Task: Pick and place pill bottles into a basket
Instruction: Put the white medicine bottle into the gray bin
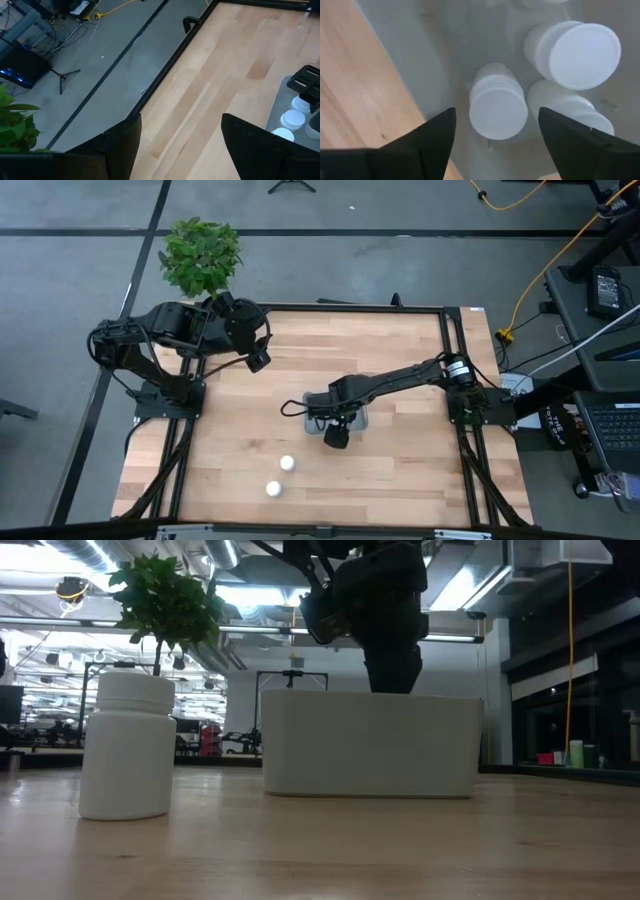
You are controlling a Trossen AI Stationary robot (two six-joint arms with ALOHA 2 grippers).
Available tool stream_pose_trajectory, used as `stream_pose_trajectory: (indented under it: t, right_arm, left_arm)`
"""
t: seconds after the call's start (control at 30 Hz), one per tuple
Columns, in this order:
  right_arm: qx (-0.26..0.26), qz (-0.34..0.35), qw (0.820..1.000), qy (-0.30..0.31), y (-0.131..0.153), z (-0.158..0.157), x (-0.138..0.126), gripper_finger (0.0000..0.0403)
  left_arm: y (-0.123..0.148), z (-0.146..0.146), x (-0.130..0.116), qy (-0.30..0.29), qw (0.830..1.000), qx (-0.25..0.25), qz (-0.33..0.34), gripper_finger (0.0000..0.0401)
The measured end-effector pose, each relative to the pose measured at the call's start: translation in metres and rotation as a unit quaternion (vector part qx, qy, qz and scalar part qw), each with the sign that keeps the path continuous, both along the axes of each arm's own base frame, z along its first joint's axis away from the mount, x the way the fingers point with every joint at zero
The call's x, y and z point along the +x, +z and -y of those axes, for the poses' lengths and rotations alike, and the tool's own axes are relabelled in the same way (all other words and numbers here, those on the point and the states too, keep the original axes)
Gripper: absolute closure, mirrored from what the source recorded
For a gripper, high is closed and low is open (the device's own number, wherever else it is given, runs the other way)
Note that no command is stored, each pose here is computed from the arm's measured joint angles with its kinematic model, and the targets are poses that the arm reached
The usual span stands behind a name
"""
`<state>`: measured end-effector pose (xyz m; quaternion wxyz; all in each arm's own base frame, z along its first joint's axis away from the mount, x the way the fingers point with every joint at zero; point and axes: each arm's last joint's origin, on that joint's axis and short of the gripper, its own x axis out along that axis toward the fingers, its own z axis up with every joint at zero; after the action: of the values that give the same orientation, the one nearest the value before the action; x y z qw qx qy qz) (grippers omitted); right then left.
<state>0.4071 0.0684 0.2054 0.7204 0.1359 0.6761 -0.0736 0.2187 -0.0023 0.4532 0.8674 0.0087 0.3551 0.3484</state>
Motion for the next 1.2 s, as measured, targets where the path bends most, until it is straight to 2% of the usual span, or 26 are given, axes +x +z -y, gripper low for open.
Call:
stream_pose_trajectory:
  t: [0.2,0.43,0.5,0.6,0.67,0.73,0.87,0.97,1.07,1.2]
  right_arm:
    - [0.003,0.017,1.0,0.001,0.014,-0.003,0.004,0.0138]
    - [0.009,0.089,0.996,0.013,0.069,-0.015,0.013,0.0162]
    - [-0.021,0.09,0.996,0.013,0.088,-0.017,0.009,0.0166]
    - [-0.113,0.084,0.99,0.011,0.115,-0.017,-0.005,0.0172]
    - [-0.188,0.083,0.979,0.009,0.131,-0.018,-0.016,0.0175]
    - [-0.246,0.109,0.963,-0.005,0.146,-0.019,-0.025,0.0177]
    - [-0.291,0.178,0.939,-0.047,0.18,-0.023,-0.05,0.0178]
    - [-0.322,0.225,0.917,-0.066,0.203,-0.027,-0.073,0.0178]
    - [-0.352,0.267,0.894,-0.075,0.224,-0.027,-0.101,0.0178]
    - [-0.369,0.294,0.876,-0.097,0.241,-0.012,-0.146,0.0178]
  left_arm:
    - [0.0,0.0,0.0,0.0,1.0,0.0,0.0,0.0134]
    - [0.0,0.0,0.0,-0.008,1.0,-0.005,-0.004,0.0134]
    - [-0.001,0.001,0.0,-0.022,1.0,-0.011,-0.01,0.0134]
    - [-0.002,0.003,0.001,-0.04,0.998,-0.036,-0.012,0.0134]
    - [-0.006,0.005,0.003,-0.06,0.996,-0.066,-0.018,0.0134]
    - [-0.015,0.01,0.006,-0.08,0.992,-0.087,-0.037,0.0134]
    - [-0.04,0.028,0.01,-0.129,0.981,-0.115,-0.091,0.0134]
    - [-0.064,0.047,0.012,-0.167,0.97,-0.118,-0.134,0.0134]
    - [-0.087,0.064,0.013,-0.211,0.953,-0.132,-0.17,0.0134]
    - [-0.107,0.082,0.017,-0.256,0.934,-0.181,-0.17,0.0134]
